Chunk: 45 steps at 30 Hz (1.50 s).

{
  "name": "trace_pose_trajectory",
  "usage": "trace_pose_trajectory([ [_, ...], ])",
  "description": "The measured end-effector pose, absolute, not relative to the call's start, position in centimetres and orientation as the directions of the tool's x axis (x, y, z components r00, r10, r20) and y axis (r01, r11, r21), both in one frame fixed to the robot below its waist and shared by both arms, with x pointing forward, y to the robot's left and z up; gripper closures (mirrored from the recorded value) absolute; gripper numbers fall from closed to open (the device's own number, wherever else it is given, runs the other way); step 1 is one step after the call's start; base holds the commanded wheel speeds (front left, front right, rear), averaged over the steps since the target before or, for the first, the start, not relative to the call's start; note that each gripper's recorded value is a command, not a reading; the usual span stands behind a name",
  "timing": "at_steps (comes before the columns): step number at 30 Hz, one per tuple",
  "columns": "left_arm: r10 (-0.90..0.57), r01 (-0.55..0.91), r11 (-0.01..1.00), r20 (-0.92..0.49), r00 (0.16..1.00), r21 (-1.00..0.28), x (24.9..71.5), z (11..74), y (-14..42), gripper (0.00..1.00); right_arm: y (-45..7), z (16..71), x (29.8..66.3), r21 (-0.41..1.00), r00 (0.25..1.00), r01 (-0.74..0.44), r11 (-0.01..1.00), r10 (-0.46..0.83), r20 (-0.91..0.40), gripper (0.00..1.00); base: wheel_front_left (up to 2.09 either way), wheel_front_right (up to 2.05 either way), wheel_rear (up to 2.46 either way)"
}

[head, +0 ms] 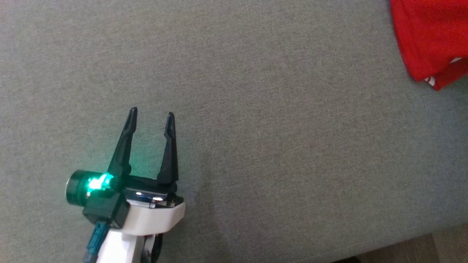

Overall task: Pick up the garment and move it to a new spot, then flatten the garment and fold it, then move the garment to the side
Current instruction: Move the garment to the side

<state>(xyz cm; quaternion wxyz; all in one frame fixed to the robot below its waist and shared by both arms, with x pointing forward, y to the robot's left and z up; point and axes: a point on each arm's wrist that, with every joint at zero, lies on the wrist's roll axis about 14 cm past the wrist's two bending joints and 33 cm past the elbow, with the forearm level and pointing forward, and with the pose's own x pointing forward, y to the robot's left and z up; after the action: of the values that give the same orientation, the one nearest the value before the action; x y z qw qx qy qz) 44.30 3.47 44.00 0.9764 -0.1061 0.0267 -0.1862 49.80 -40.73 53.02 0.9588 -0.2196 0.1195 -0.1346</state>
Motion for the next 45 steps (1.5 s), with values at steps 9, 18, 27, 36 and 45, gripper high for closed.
trace_pose_trajectory([
  [9, -0.310, 0.311, 0.932, 0.031, 0.950, -0.188, 43.7, 46.6, 5.4, 0.00, -30.8, 47.4, 46.4, -0.193, 0.965, 0.091, 0.977, -0.135, -0.225, 0.00, 0.00, 0.00, 0.00],
  [18, -0.177, 0.172, 0.969, -0.014, 0.984, -0.180, 39.0, 47.4, 9.4, 0.00, -17.1, 42.2, 37.9, 0.124, 0.963, -0.149, 0.981, 0.173, -0.205, 0.00, 0.00, 0.00, 0.00],
  [27, -0.041, 0.044, 0.991, 0.023, 0.999, -0.126, 33.8, 49.2, 13.5, 0.00, -14.2, 47.5, 34.6, 0.131, 0.982, -0.183, 0.974, 0.187, -0.017, 0.00, 0.00, 0.00, 0.00],
  [36, 0.020, -0.016, 0.995, 0.037, 0.999, -0.103, 30.6, 49.3, 15.6, 0.00, -13.0, 48.8, 32.5, 0.085, 0.977, -0.212, 0.974, 0.210, 0.028, 0.00, 0.00, 0.00, 0.00],
  [45, 0.005, -0.001, 0.995, 0.037, 0.999, -0.102, 30.5, 49.2, 15.3, 0.00, -13.6, 49.3, 32.4, 0.085, 0.981, -0.192, 0.978, 0.189, 0.045, 0.00, 0.00, 0.00, 0.00],
])
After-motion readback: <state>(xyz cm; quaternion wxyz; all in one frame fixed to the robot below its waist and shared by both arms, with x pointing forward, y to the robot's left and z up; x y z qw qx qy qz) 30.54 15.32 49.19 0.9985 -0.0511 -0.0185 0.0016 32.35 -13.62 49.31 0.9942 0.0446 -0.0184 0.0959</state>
